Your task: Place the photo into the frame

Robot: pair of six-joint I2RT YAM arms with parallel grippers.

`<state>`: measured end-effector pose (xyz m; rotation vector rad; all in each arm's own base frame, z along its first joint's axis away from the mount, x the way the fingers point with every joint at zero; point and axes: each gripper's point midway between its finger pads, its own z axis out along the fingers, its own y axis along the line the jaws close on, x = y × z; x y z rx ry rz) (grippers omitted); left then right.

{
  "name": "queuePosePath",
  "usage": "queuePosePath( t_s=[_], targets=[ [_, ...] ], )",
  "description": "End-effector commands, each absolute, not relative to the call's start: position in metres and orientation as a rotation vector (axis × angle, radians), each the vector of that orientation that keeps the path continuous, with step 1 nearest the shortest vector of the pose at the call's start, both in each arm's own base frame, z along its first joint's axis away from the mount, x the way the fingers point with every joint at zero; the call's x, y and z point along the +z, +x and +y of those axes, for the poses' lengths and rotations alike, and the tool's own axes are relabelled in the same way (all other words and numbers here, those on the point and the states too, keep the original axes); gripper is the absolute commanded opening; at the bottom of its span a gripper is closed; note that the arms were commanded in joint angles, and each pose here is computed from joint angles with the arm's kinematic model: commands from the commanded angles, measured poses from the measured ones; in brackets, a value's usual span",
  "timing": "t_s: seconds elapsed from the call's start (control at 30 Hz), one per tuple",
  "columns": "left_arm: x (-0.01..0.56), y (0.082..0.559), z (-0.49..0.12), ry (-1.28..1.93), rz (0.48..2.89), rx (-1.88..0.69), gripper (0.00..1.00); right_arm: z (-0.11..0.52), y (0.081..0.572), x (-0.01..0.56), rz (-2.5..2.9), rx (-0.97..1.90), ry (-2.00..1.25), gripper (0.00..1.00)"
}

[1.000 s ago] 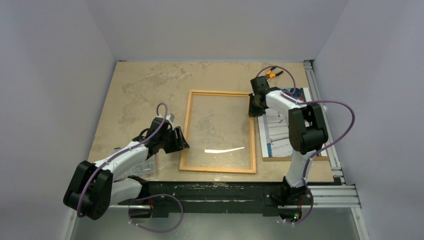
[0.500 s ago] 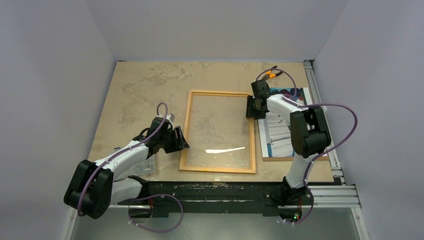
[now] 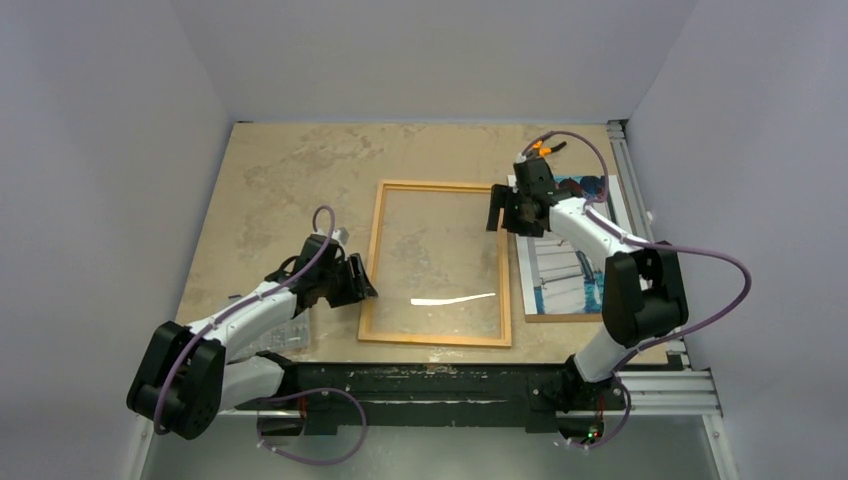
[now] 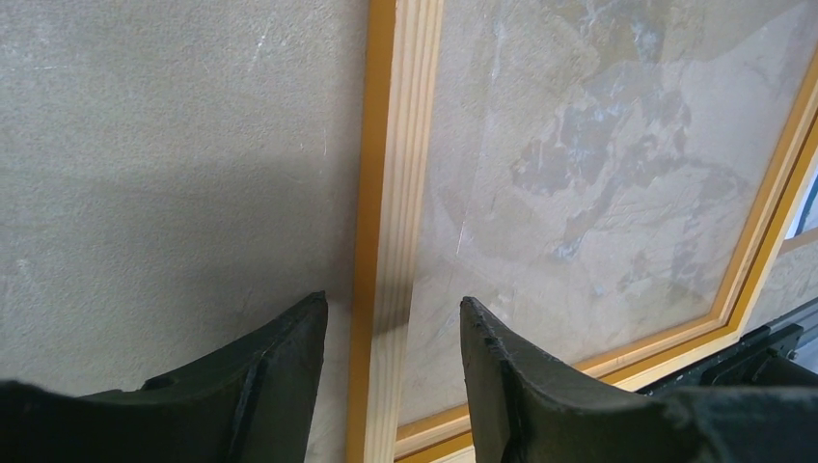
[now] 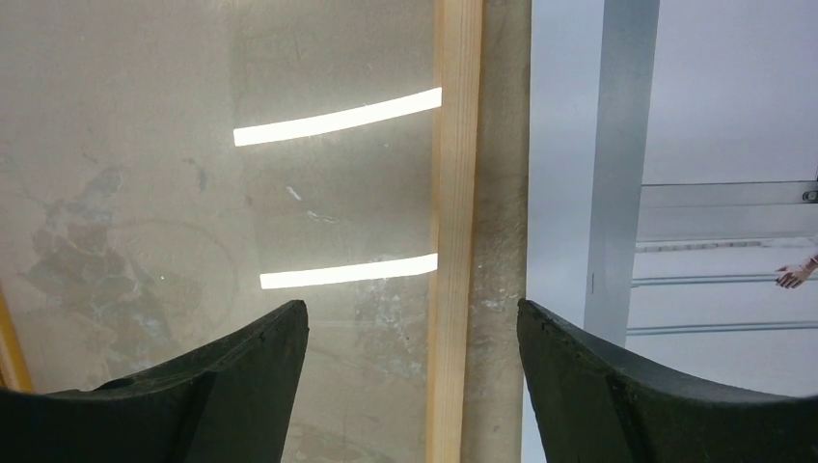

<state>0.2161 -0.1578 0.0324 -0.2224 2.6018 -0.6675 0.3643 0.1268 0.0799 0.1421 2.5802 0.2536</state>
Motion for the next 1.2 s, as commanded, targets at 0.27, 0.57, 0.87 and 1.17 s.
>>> queuePosePath(
  t_s=[0.27, 0.57, 0.87, 1.17],
  targets=[
    [0.028, 0.21, -0.148, -0.21, 2.636, -0.597, 0.44, 0.128, 0.367, 0.076, 2.604, 0.246, 0.16, 0.78],
    [0.025, 0.21, -0.152, -0.231, 2.638, -0.627, 0.42, 0.147, 0.363, 0.043, 2.677, 0.342, 0.174, 0.75],
    [0.027, 0.219, -0.161, -0.234, 2.641, -0.664, 0.42, 0.17, 0.379, 0.044, 2.672, 0.448, 0.173, 0.75],
    [0.029, 0.235, -0.16, -0.246, 2.645, -0.614, 0.43, 0.18, 0.389, 0.043, 2.664, 0.495, 0.194, 0.75]
  ],
)
